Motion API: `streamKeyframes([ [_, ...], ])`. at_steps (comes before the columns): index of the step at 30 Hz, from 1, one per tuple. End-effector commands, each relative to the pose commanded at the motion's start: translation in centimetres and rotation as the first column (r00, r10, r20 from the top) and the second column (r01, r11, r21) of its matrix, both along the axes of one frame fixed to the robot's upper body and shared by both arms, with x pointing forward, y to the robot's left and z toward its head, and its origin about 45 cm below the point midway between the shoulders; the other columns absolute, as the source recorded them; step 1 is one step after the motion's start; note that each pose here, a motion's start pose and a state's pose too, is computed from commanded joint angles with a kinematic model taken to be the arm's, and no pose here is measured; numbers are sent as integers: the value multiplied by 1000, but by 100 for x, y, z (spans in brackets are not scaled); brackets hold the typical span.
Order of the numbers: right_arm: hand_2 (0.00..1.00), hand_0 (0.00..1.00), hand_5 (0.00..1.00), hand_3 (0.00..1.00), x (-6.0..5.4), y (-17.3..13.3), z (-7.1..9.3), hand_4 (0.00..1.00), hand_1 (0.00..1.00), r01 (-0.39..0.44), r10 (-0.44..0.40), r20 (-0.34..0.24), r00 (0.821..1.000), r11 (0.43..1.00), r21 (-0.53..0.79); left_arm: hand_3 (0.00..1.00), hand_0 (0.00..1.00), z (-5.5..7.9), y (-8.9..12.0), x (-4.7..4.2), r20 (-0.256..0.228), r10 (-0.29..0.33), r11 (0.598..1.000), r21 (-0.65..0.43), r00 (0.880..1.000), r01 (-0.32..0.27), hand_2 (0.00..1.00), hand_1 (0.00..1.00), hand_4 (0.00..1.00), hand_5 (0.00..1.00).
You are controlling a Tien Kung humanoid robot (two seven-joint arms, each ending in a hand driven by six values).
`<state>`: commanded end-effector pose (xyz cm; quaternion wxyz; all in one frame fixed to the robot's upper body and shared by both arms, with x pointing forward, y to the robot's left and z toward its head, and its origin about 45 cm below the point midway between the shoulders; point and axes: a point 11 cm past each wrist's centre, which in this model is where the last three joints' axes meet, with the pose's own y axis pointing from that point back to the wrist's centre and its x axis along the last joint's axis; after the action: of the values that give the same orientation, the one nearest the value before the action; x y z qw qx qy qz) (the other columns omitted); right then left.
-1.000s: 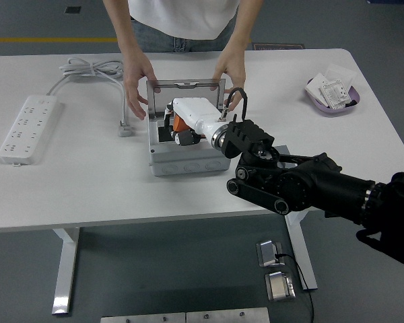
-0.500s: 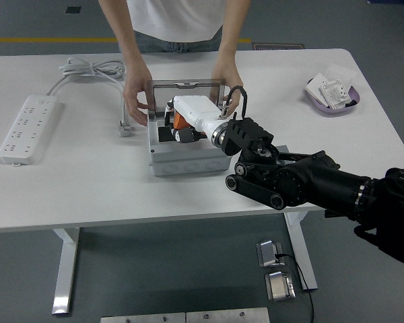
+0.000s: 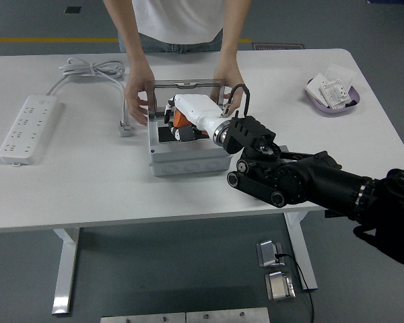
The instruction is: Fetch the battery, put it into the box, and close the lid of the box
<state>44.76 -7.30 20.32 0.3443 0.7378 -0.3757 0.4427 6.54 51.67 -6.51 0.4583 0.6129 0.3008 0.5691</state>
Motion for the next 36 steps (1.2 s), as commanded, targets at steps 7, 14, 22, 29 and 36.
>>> streamKeyframes([
  [7, 778, 946, 540, 930, -3, -22, -17, 895, 756, 11, -11, 3, 1000, 1000, 9, 641, 616, 1, -4, 15, 2, -3, 1000, -2, 1000, 3, 626, 692, 704, 156],
  [14, 776, 963, 572, 933, -66, -13, 8, 925, 758, 19, -18, -9, 1000, 998, 66, 639, 616, -5, -6, -13, -1, -2, 1000, -3, 1000, 2, 625, 692, 704, 157],
  [22, 773, 966, 593, 934, -102, -285, 265, 938, 758, 78, -73, -33, 997, 982, 172, 641, 616, -30, -28, -88, -12, 8, 1000, -8, 1000, -8, 625, 692, 702, 150],
  [29, 769, 967, 596, 930, -170, -295, 784, 936, 752, 28, -42, 58, 997, 976, 215, 641, 616, -30, -27, -100, -12, 14, 1000, -12, 1000, -14, 626, 692, 702, 148],
  [36, 734, 923, 625, 915, -301, -140, 1170, 925, 713, -50, 15, 134, 991, 963, 263, 639, 616, -24, -15, -113, -14, 19, 1000, -13, 1000, -19, 625, 692, 703, 148],
])
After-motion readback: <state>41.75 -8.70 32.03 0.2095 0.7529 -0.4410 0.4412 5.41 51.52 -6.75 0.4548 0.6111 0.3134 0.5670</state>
